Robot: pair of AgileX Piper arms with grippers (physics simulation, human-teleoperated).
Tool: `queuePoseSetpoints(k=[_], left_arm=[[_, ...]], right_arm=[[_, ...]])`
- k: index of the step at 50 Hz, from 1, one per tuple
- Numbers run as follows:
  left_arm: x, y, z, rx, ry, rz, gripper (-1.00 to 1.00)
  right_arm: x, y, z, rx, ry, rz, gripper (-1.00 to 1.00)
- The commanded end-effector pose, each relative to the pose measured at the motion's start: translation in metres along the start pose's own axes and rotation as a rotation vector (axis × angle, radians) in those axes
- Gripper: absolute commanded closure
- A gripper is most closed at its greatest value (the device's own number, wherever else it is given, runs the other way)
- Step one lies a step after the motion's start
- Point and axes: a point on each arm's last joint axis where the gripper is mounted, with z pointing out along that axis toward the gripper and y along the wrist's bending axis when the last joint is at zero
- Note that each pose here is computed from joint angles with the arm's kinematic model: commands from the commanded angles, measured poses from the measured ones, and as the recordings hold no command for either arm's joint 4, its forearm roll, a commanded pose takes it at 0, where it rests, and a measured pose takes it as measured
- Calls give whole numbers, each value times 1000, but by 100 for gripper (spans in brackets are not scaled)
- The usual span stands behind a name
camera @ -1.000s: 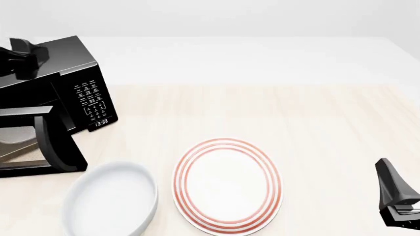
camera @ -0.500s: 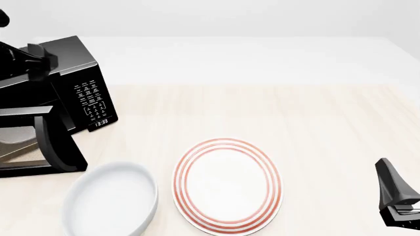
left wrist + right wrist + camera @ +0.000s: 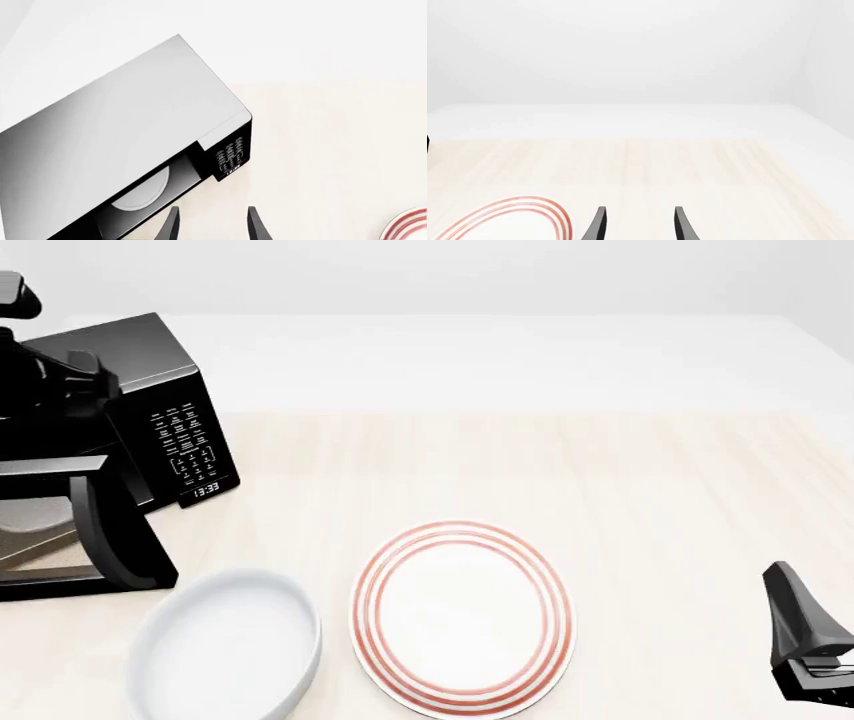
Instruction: Open the microwave.
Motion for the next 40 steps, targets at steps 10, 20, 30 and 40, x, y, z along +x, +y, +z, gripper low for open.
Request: queuePoseSetpoints(k=[10, 20, 30, 40], left_arm=[[9, 8, 35, -20, 50, -9, -100], [12, 10, 46, -24, 63, -8, -100], [19, 13, 52, -32, 78, -11, -100], [20, 14, 51, -35, 80, -13, -100]], right_arm=[[0, 0, 0, 0, 0, 0, -100], [0, 0, 0, 0, 0, 0, -100], [0, 0, 0, 0, 0, 0, -100], [0, 0, 0, 0, 0, 0, -100]])
